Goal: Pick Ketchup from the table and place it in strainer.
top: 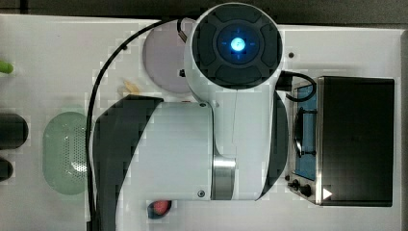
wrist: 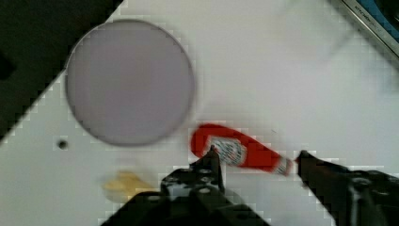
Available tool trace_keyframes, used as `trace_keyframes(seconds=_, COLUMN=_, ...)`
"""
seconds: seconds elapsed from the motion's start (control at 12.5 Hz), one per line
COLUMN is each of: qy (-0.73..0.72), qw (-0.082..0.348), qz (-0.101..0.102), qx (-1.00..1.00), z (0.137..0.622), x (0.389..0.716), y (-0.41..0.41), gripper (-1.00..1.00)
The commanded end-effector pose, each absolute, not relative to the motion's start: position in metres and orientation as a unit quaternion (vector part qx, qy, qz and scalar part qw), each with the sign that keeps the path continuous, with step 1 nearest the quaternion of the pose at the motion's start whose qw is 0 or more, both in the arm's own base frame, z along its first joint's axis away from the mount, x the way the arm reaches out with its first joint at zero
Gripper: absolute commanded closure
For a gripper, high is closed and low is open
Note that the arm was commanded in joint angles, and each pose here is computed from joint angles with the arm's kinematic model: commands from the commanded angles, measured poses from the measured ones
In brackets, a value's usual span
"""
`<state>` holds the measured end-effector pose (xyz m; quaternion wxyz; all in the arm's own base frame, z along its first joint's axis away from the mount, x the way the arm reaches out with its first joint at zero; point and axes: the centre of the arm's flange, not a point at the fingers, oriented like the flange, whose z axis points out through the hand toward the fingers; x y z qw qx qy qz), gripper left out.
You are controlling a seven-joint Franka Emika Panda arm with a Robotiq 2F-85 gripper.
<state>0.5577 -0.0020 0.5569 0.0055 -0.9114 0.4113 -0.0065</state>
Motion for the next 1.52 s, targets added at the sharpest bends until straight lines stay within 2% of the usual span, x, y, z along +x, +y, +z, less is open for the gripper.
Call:
trace_keyframes(seconds=0.08, qy=0.402, qw=-0.003, qz=0.018, qx=-0.915, z=0.596, x=0.48, y=-0.017, gripper=-0.59)
trace_keyframes(seconds=0.24, qy=0.401, qw=-0.006, qz=0.027, qx=-0.916, z=0.586, x=0.48, y=-0.016, gripper=-0.99)
trace_keyframes(seconds=0.48, qy=0.353, qw=-0.013, qz=0.05, qx=-0.934, z=0.55, x=0.487, y=-0.007, gripper=-1.0)
trace_keyframes(seconds=0.8, qy=0.181, qw=-0.006, qz=0.057, qx=-0.982, z=0.479, x=0.511, y=0.012, gripper=-1.0)
trace_keyframes(seconds=1.2, qy=-0.087, qw=0.009, qz=0.038, qx=-0.995, z=0.388, x=0.522, y=0.032, gripper=-1.0)
trace_keyframes(seconds=1.52, qy=-0.126, qw=0.012, qz=0.021, qx=-0.992, z=0.323, x=0.52, y=0.032, gripper=-1.0)
